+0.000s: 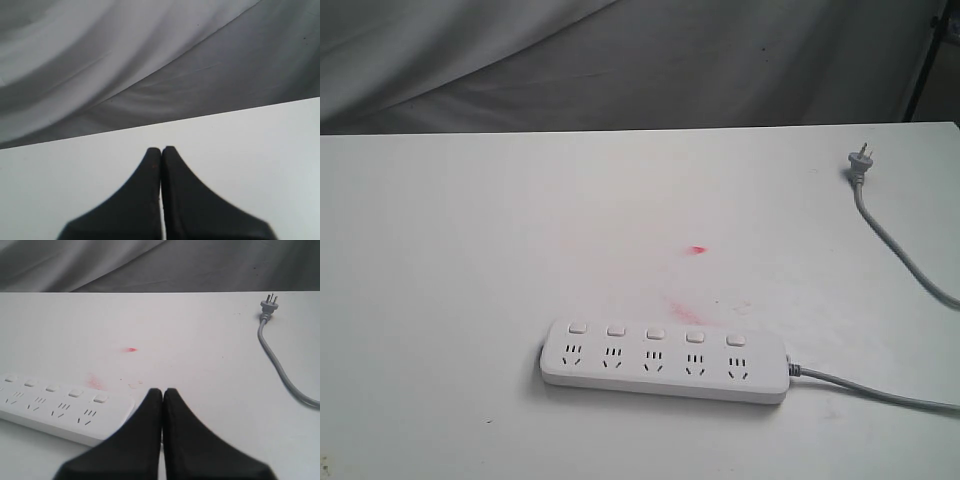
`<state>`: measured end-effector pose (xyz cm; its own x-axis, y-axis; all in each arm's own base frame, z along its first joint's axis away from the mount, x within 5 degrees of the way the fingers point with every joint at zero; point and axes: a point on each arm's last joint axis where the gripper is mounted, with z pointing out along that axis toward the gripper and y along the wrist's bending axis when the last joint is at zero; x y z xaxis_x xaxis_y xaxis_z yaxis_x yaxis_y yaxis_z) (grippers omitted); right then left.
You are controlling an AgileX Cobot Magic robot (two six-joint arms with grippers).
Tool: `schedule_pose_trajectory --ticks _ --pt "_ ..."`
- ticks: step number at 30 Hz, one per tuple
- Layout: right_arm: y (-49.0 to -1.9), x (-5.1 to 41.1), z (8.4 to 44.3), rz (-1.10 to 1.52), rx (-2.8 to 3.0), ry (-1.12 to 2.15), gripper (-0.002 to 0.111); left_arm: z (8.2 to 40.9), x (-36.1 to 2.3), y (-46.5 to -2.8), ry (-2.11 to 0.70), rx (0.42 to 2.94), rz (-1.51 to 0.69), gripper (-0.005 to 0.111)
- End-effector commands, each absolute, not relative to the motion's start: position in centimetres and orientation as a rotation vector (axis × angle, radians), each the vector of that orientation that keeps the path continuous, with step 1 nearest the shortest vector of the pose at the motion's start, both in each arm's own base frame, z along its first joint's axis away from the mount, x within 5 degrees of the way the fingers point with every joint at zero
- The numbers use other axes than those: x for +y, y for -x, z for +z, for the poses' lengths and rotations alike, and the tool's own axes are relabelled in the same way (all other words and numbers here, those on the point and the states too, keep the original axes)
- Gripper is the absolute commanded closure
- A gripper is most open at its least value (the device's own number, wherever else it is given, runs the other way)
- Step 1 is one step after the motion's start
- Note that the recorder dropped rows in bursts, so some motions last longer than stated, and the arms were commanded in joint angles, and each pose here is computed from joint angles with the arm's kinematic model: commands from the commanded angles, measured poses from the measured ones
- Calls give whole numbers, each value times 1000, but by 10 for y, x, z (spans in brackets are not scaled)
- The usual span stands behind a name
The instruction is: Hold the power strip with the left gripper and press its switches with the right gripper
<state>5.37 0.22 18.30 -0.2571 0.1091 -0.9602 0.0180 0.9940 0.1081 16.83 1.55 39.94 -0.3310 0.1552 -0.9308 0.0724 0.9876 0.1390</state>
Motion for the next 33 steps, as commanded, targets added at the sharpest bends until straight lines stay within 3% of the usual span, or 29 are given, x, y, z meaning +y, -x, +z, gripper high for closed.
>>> schedule_pose_trajectory --ticks 1,14,33 --pt "-54 2 182 88 1823 -87 108 409 19 -184 -175 1912 85 106" --pt "-54 2 182 88 1823 -87 108 413 24 -208 -293 1917 161 106" --pt "-54 2 182 88 1823 -87 108 402 9 -216 -560 1907 -43 106"
